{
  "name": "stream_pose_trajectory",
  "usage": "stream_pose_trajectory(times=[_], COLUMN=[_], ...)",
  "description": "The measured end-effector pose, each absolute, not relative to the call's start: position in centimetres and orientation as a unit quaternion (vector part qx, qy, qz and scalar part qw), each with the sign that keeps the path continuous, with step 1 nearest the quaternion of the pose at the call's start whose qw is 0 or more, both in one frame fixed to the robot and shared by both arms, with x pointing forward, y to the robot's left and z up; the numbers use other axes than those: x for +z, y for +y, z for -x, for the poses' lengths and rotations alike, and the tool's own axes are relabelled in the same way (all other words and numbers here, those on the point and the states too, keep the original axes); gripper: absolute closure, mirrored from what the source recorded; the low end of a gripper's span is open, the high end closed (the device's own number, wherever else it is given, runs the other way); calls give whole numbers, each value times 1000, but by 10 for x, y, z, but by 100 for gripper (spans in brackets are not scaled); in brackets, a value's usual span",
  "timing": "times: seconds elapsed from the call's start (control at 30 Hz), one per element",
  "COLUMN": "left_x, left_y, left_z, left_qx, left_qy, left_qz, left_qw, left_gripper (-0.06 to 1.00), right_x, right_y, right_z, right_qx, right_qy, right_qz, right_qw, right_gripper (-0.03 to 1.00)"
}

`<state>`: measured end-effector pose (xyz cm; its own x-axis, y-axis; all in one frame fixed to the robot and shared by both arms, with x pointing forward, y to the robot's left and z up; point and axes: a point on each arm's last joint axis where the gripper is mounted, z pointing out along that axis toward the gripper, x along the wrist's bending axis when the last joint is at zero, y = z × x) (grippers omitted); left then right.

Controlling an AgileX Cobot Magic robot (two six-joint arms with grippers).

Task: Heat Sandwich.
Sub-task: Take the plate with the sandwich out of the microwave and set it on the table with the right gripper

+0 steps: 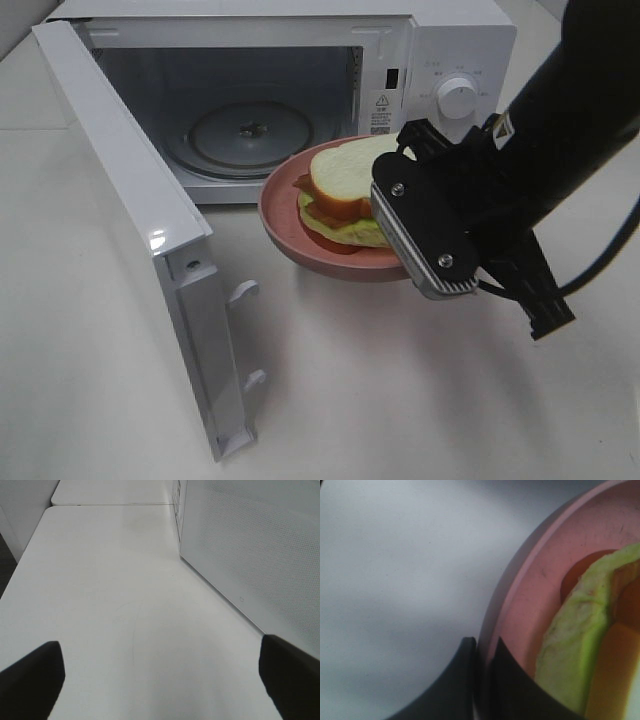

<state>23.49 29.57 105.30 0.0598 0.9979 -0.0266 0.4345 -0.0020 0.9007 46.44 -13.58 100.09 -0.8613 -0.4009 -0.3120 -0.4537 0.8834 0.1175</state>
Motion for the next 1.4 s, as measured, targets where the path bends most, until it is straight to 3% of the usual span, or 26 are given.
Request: stream_pose_trajectory(times=[0.73,1.4], left_x=[1053,1053], left_y=[296,296], left_z=[-235,-235], left_qx=[357,357], left_qy=[586,586], left_qz=[-611,-611], left_qw=[395,395], left_gripper=[-5,-5], right_x=[1004,1008], right_y=[-189,-220], right_z=[-393,-375], right_qx=[91,32], right_qy=[968,983], right_qz=[169,15], right_qw=[161,179], right_gripper=[92,92])
